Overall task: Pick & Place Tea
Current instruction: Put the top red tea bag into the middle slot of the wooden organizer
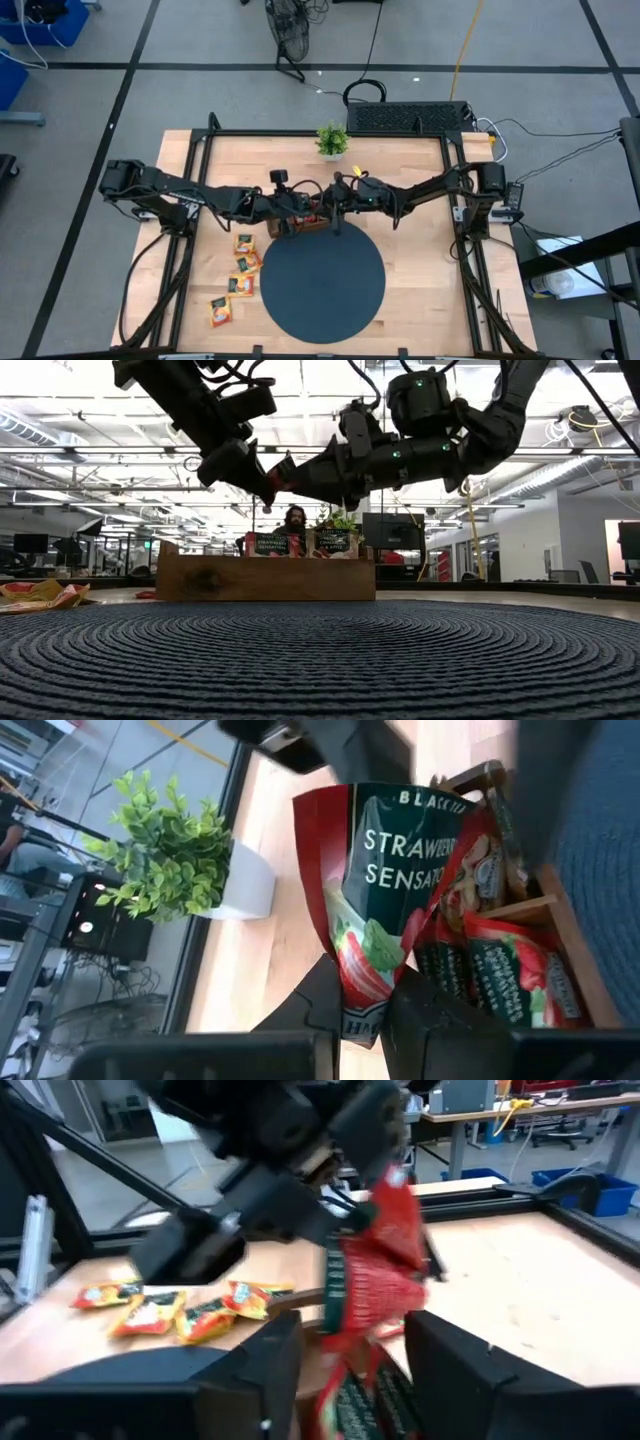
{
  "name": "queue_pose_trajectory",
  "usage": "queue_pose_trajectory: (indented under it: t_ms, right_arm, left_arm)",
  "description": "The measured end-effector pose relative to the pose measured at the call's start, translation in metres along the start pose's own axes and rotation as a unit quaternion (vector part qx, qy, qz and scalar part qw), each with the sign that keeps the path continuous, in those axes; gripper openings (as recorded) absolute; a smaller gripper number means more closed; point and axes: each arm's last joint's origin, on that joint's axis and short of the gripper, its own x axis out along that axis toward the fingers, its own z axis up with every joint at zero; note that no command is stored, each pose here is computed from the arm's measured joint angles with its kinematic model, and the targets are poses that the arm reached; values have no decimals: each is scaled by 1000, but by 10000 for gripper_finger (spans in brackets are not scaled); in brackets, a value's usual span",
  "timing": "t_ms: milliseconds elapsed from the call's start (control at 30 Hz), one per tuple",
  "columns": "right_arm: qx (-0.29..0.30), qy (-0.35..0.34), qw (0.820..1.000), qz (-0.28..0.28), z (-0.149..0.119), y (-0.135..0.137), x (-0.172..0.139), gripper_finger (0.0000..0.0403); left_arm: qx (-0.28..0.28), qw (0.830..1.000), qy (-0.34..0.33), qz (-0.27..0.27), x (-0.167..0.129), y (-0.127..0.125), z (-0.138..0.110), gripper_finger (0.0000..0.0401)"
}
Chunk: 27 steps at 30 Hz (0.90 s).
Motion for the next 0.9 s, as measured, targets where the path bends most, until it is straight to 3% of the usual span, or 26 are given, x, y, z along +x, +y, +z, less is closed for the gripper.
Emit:
queue_pose_trajectory:
  t_ms: [300,533,733,833,900]
  right_arm:
    - [-38,-16,999,-7,4,-7,-1,11]
    - [-64,4,998,-7,10,-1,-5,1]
    - [-95,77,992,-33,34,7,-30,0]
    - [-69,153,986,-13,43,10,-46,0]
    - [-56,185,981,-14,50,12,-53,0]
  left_arm:
    - [-16,1000,-5,-12,-1,-1,1,42]
    - [-19,1000,-5,0,-1,-1,1,77]
    - [-29,995,-7,92,-17,15,4,126]
    - [-96,989,-40,101,-24,28,9,153]
    - [-153,984,-68,56,-24,38,10,173]
